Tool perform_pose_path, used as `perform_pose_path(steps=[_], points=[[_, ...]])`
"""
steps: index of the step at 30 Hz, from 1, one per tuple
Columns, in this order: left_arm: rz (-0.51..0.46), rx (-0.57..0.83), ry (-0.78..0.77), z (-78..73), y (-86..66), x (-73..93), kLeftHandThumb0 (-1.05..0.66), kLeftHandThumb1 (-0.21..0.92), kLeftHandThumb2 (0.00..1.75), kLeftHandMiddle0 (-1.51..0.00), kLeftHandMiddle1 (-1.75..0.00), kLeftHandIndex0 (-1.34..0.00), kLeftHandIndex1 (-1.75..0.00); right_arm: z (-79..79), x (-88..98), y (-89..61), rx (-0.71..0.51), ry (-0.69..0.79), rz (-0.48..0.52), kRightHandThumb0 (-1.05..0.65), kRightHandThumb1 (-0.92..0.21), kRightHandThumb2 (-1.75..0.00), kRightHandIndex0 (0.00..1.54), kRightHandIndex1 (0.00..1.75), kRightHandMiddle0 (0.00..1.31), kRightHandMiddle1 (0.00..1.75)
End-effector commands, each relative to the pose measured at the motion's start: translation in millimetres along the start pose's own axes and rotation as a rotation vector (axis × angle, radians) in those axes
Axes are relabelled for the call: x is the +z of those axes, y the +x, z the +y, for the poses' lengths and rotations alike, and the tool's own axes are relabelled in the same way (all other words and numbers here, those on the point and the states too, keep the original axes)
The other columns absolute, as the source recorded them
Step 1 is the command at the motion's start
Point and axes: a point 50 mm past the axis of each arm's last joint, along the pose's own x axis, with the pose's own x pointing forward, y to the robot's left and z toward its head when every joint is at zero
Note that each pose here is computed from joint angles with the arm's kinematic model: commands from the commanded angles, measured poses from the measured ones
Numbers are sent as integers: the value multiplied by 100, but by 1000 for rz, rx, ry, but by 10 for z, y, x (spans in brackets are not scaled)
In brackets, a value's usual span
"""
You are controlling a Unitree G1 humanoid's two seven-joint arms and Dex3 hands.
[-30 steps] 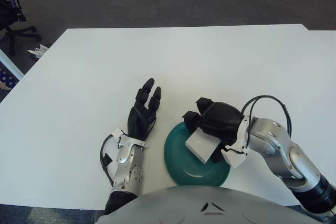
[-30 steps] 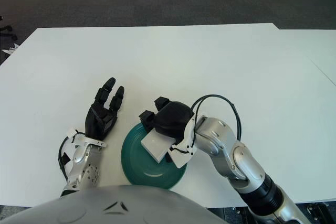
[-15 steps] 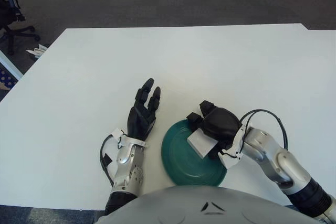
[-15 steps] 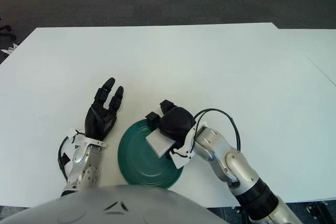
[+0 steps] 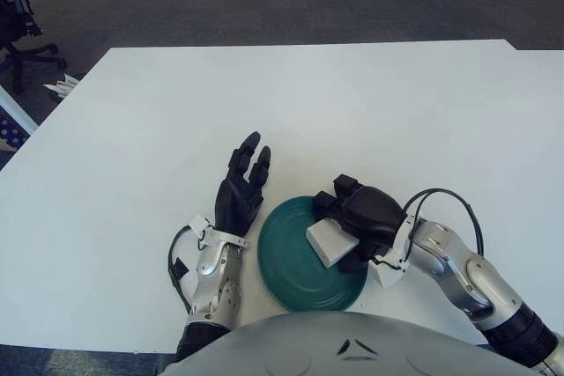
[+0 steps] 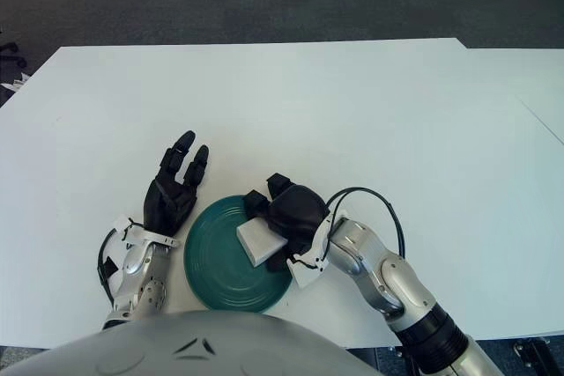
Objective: Put the charger into the plate.
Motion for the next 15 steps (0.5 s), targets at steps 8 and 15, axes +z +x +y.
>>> perform_pose_path(steps=[8,15], points=[[15,30,-58,-166,-87,-175,-101,92,112,-17,0,0,-52,-231,93,-91,-132,40,67,-105,-92,-107,26,29,0,73],[-85,-28,11,-264,-45,-109,-101,92,115,-20,-1,0,-60,-413,142,-148,-225,38,138,-105,-92,-104,32,10,0,56]])
